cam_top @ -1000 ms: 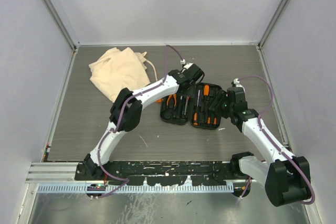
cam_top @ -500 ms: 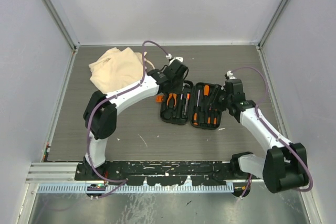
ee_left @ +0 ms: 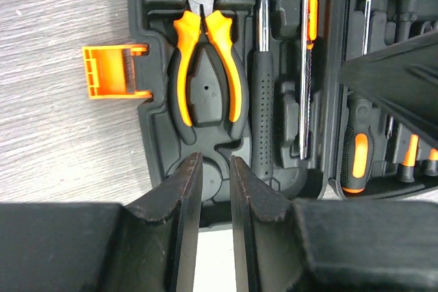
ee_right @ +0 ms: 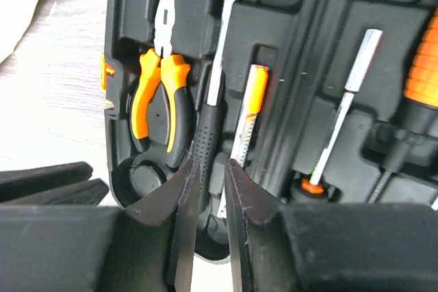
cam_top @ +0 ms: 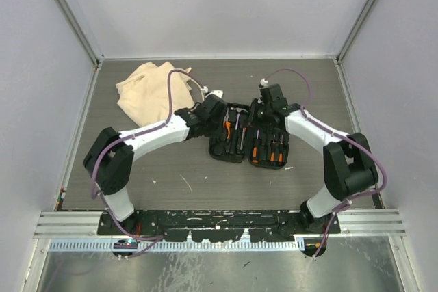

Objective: Sort the tools into containers
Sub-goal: Place the utility knife in the storage box.

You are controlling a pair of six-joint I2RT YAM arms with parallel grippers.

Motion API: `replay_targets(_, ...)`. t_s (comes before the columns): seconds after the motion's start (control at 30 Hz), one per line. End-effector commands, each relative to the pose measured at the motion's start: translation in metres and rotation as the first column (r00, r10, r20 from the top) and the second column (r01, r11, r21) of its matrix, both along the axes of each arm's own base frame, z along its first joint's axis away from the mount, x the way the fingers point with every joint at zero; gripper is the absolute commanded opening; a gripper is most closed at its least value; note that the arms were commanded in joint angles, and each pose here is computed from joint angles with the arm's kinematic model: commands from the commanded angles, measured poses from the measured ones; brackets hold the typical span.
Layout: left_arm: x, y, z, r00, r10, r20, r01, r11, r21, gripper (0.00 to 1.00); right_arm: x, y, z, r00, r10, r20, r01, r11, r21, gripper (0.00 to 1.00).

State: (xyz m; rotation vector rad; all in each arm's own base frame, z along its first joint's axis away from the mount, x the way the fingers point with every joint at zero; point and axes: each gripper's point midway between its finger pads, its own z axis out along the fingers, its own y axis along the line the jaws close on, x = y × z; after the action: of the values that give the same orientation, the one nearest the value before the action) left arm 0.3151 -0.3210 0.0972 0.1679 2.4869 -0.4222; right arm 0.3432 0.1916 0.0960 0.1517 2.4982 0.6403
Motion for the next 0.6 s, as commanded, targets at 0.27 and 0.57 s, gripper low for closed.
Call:
replay_targets(0.27,0.011,0.017,0.024,0.997,0.046,0.069,-0.039,0.994,-0.102,0.21,0.009,0.024,-0.007,1.000,-0.013,-0.019,0.010,0.984,-0.178,0.17)
replay_targets(0.57,0.012,0.012,0.018,0.998,0.027,0.048,-0.022,0.993,-0.112,0.17,0.006,0.019,-0.016,0.999,-0.031,-0.025,0.023,0.959,-0.282,0.14)
